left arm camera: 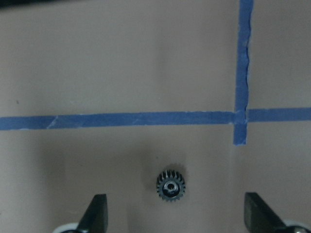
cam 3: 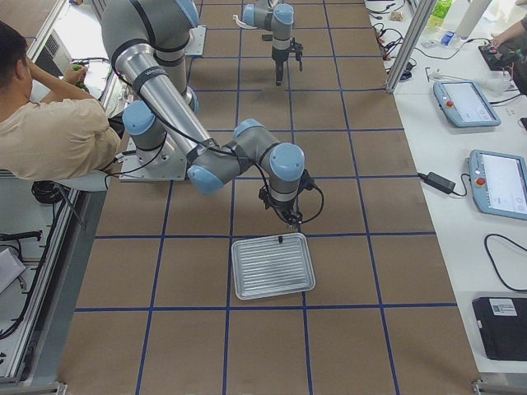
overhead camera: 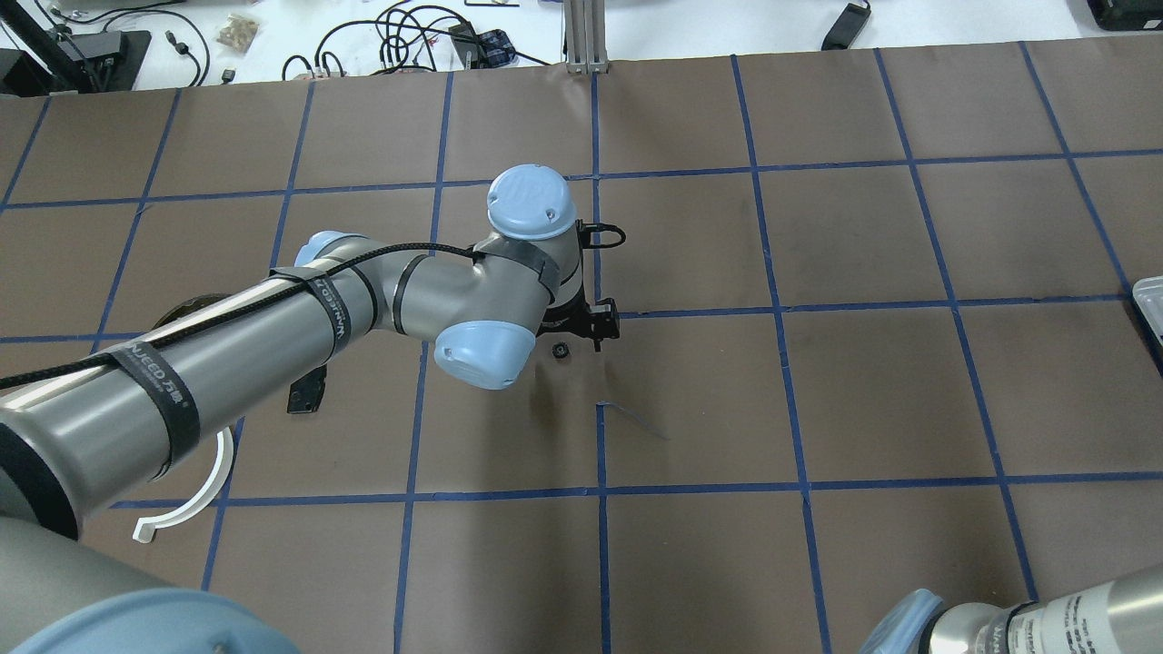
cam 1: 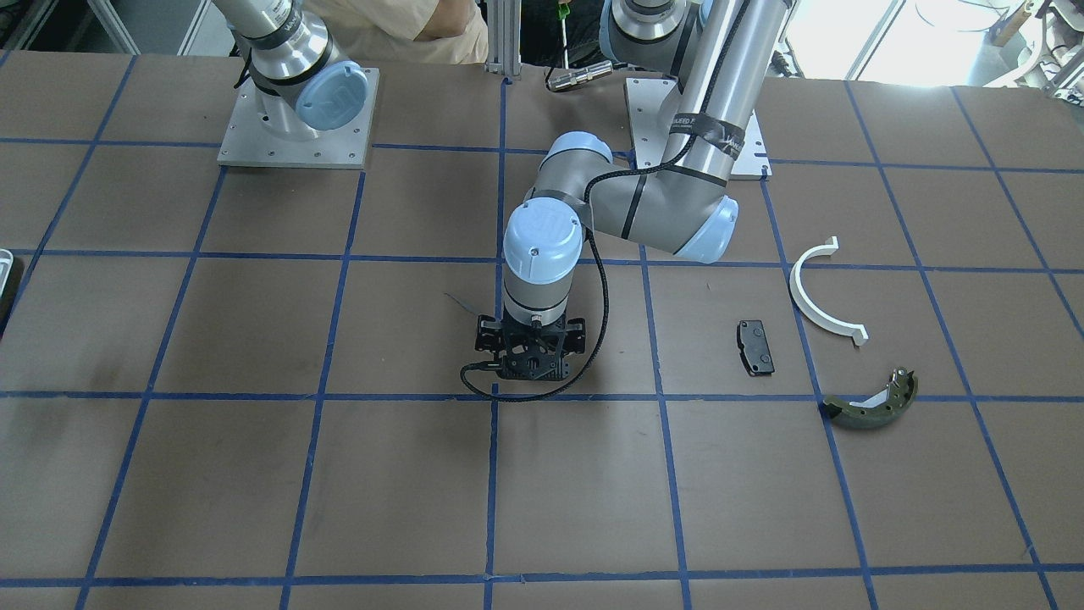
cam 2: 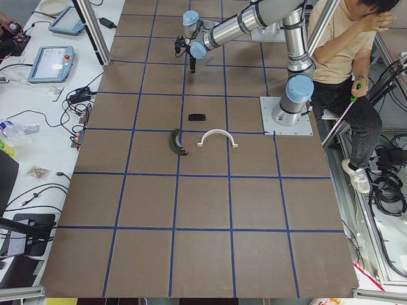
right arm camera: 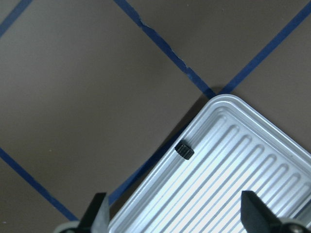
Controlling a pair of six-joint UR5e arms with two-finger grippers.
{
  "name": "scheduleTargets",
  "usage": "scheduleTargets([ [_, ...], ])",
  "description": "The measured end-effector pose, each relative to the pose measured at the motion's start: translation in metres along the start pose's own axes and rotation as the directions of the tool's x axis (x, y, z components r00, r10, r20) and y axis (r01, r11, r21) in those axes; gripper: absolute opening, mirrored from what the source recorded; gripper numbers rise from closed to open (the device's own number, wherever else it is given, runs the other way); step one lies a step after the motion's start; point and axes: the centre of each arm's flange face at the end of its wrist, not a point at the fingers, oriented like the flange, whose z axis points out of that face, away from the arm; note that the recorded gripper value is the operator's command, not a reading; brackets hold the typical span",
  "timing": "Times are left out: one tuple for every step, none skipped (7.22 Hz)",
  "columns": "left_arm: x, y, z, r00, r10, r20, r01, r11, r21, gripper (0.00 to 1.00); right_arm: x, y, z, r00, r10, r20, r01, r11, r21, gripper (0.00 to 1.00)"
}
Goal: Place bearing gear from tray to pile
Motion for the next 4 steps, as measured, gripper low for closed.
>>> scheduleTargets([
  [0.000, 0.000, 0.004, 1.000, 0.013, 0.002, -0.013, 1.000, -0.005, 0.77, 0.011, 0.009, 0.013, 0.996, -0.088, -0.014, 0.088, 0.996, 0.014, 0.96],
  [0.001, 0.000, 0.007, 1.000, 0.016, 0.003, -0.016, 1.000, -0.008, 0.58, 0.018, 0.013, 0.027, 0.981, -0.194, -0.020, 0.194, 0.981, 0.021, 0.96],
  [0.001, 0.000, 0.008, 1.000, 0.014, 0.004, -0.014, 1.000, -0.010, 0.08, 0.022, 0.014, 0.038, 0.956, -0.294, -0.024, 0.294, 0.955, 0.032, 0.96],
  [0.001, 0.000, 0.009, 1.000, 0.016, 0.005, -0.016, 1.000, -0.011, 0.00, 0.026, 0.012, 0.049, 0.919, -0.393, -0.036, 0.394, 0.918, 0.050, 0.95],
])
